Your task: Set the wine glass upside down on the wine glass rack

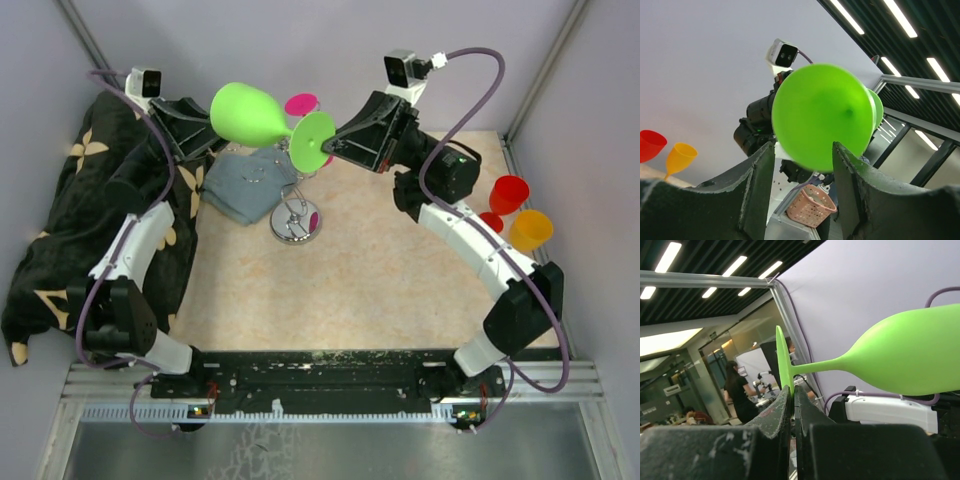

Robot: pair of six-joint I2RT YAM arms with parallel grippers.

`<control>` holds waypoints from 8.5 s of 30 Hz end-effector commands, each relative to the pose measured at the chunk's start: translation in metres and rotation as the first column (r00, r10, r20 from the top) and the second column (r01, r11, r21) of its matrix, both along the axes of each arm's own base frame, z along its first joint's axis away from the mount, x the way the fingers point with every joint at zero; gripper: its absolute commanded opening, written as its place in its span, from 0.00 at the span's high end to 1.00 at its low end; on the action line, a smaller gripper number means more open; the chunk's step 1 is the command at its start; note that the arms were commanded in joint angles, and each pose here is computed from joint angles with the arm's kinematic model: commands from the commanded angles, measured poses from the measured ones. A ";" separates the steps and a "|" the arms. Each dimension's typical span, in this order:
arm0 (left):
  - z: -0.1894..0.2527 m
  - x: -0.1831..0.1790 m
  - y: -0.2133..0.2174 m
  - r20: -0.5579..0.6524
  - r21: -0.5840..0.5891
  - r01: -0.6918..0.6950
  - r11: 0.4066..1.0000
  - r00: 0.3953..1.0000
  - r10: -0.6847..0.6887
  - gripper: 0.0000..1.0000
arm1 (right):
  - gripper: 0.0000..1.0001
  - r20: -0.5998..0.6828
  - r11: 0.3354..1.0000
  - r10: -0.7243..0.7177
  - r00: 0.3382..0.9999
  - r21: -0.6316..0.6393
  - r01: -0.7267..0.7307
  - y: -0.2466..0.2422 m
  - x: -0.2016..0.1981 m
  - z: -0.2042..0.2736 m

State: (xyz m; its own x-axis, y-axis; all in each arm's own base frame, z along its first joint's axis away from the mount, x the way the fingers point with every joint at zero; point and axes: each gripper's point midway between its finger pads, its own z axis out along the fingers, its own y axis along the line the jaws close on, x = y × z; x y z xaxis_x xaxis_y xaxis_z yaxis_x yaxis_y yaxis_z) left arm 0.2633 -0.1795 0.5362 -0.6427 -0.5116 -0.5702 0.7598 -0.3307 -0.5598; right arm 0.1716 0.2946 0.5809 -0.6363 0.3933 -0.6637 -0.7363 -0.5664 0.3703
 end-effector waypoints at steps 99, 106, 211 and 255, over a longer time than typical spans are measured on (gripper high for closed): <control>-0.033 -0.023 0.022 0.109 0.252 -0.290 0.923 0.957 0.270 0.46 | 1.00 -0.162 0.531 -0.753 0.638 -0.722 0.443 -0.001 0.219 -0.160; -0.033 -0.025 0.022 0.109 0.254 -0.288 0.923 0.957 0.268 0.46 | 1.00 -0.167 0.539 -0.734 0.658 -0.732 0.416 0.005 0.217 -0.165; -0.062 0.001 0.024 0.088 0.348 -0.342 0.873 0.939 0.333 0.45 | 0.65 0.098 0.053 -0.972 0.213 -0.792 0.608 -0.162 0.212 -0.199; -0.074 0.022 0.028 0.120 0.430 -0.413 0.803 0.907 0.403 0.45 | 0.66 0.532 -0.500 -0.835 0.141 -0.841 0.208 -0.224 0.343 -0.333</control>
